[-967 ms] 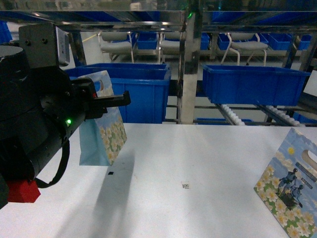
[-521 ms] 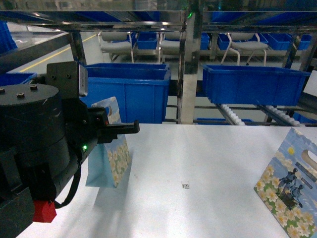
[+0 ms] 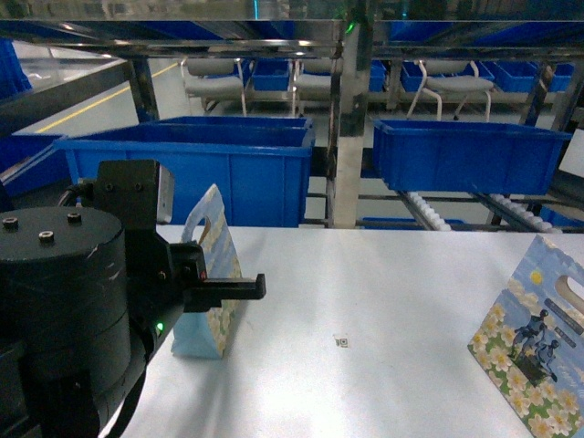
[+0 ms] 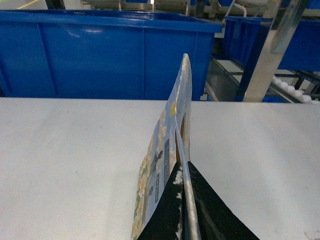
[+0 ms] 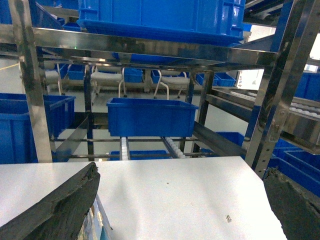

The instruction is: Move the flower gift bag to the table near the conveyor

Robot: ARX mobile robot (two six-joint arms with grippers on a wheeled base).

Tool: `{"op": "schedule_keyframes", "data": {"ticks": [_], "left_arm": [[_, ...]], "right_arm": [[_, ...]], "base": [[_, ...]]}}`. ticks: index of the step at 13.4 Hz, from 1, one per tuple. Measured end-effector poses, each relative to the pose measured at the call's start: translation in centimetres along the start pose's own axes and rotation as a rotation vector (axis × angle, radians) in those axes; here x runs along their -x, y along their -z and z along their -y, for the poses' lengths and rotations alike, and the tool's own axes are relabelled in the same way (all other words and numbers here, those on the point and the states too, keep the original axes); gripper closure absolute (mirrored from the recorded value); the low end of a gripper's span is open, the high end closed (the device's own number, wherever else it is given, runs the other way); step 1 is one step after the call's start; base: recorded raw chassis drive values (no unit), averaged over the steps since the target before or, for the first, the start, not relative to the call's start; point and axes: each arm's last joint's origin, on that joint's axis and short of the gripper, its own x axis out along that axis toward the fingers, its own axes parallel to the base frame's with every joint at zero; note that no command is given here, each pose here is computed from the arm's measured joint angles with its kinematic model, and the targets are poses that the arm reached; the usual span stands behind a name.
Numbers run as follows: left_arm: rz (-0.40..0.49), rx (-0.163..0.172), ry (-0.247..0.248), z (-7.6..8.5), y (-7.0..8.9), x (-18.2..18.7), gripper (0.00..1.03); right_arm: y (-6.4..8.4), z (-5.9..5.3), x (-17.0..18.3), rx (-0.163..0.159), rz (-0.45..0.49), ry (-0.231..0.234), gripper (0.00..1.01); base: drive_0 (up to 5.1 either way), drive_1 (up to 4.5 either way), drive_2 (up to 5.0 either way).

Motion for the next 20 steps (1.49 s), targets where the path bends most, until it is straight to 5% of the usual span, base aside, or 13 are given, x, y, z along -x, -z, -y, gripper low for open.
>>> {"op": "schedule_keyframes", "data": {"ticks": [2, 3, 7, 12, 17, 19, 20], "left_arm": [[-0.020, -0.030, 0.012, 0.5, 0.2, 1.9, 1.01], [0.002, -0.046, 0.000, 0.5, -0.6, 3.1, 0.73], [-0.006, -0.047, -0.011, 0.1, -0.5, 3.1, 0.51], [0.074, -0.008, 0.007, 0.0, -3.0, 3.4, 0.03], [0.229, 0.047, 0.053, -0.5, -7.6, 6.3, 0.05], [0.315, 0.046, 0.068, -1.1, -9.5, 8.7, 0.05], [0.359, 0.000, 0.078, -2.1, -10.4, 13.3, 0.05]], "right_arm": [[0.0, 0.0, 0.0, 0.000, 0.000, 0.000, 0.03], [0.0, 0.0, 0.0, 0.000, 0.000, 0.000, 0.03], [0.0, 0.0, 0.0, 0.000, 0.000, 0.000, 0.03], [0.0, 0.0, 0.0, 0.000, 0.000, 0.000, 0.03], [0.0, 0.0, 0.0, 0.000, 0.000, 0.000, 0.03], [0.0, 0.0, 0.0, 0.000, 0.000, 0.000, 0.03], [0.0, 0.0, 0.0, 0.000, 0.000, 0.000, 0.03]], "base": [[0.0, 0.00, 0.0], [0.0, 0.00, 0.0], [0.0, 0.00, 0.0], [0.0, 0.00, 0.0], [0.0, 0.00, 0.0], [0.0, 0.00, 0.0], [0.0, 0.00, 0.0]]}}
